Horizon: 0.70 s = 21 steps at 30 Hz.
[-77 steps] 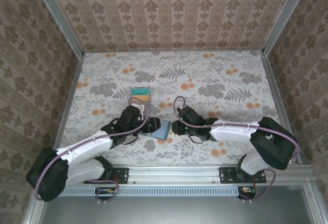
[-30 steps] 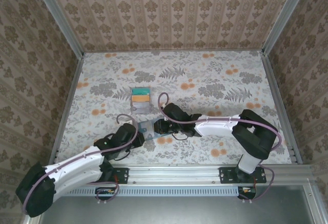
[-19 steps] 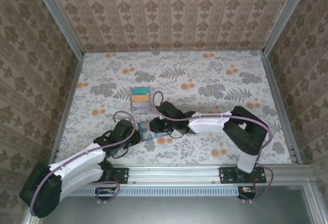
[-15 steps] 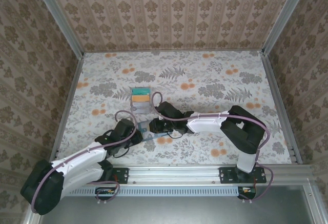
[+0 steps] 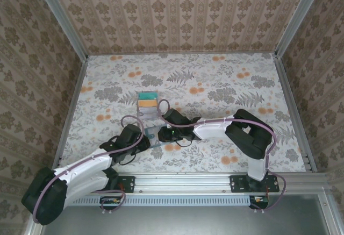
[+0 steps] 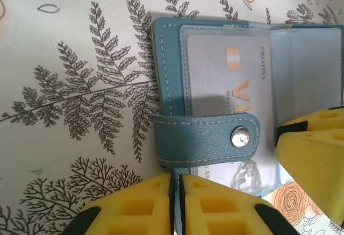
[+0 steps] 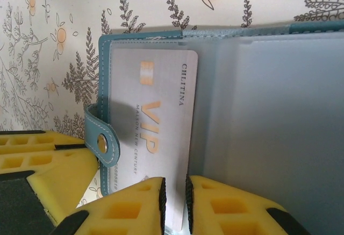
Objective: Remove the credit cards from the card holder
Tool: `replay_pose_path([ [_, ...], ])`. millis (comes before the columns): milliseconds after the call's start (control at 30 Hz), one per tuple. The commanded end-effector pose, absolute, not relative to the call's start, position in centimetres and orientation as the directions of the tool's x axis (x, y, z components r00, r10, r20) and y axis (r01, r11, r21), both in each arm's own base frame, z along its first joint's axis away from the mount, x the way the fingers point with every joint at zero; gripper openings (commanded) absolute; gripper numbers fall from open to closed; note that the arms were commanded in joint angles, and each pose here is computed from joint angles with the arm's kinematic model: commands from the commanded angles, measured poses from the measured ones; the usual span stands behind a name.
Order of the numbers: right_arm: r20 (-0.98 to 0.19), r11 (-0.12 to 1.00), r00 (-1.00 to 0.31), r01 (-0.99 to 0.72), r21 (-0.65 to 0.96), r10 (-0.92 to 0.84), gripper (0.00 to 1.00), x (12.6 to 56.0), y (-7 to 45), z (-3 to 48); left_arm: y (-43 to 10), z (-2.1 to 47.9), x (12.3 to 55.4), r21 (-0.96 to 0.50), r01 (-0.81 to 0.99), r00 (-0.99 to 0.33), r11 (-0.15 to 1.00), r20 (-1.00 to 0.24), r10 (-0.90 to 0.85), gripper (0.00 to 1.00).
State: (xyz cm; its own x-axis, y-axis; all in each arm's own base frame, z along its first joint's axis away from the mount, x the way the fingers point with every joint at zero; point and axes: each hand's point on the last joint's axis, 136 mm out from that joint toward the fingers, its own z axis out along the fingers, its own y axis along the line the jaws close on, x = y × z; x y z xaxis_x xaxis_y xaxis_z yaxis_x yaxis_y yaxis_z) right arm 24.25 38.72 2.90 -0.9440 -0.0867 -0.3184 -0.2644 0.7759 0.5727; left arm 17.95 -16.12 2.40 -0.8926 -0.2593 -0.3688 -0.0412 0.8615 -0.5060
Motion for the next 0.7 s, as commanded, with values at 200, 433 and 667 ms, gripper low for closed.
replay_pose_path([
  [200, -0.309, 0.789, -0.946, -0.261, 0.556, -0.095, 0.21, 24.3, 38.6, 2.5, -16.6, 4.5, 18.6, -0.496, 0.011, -0.874, 0.868, -0.426, -0.232, 0.13],
  [433, -0.310, 0.788, -0.946, -0.261, 0.557, -0.094, 0.21, 24.3, 38.6, 2.6, -17.5, 3.7, 18.8, -0.508, 0.018, -0.884, 0.861, -0.411, -0.224, 0.13],
  [667, -0.306, 0.792, -0.947, -0.257, 0.553, -0.094, 0.21, 24.2, 38.5, 2.4, -17.2, 2.0, 18.5, -0.462, -0.018, -0.900, 0.887, -0.378, -0.215, 0.12],
])
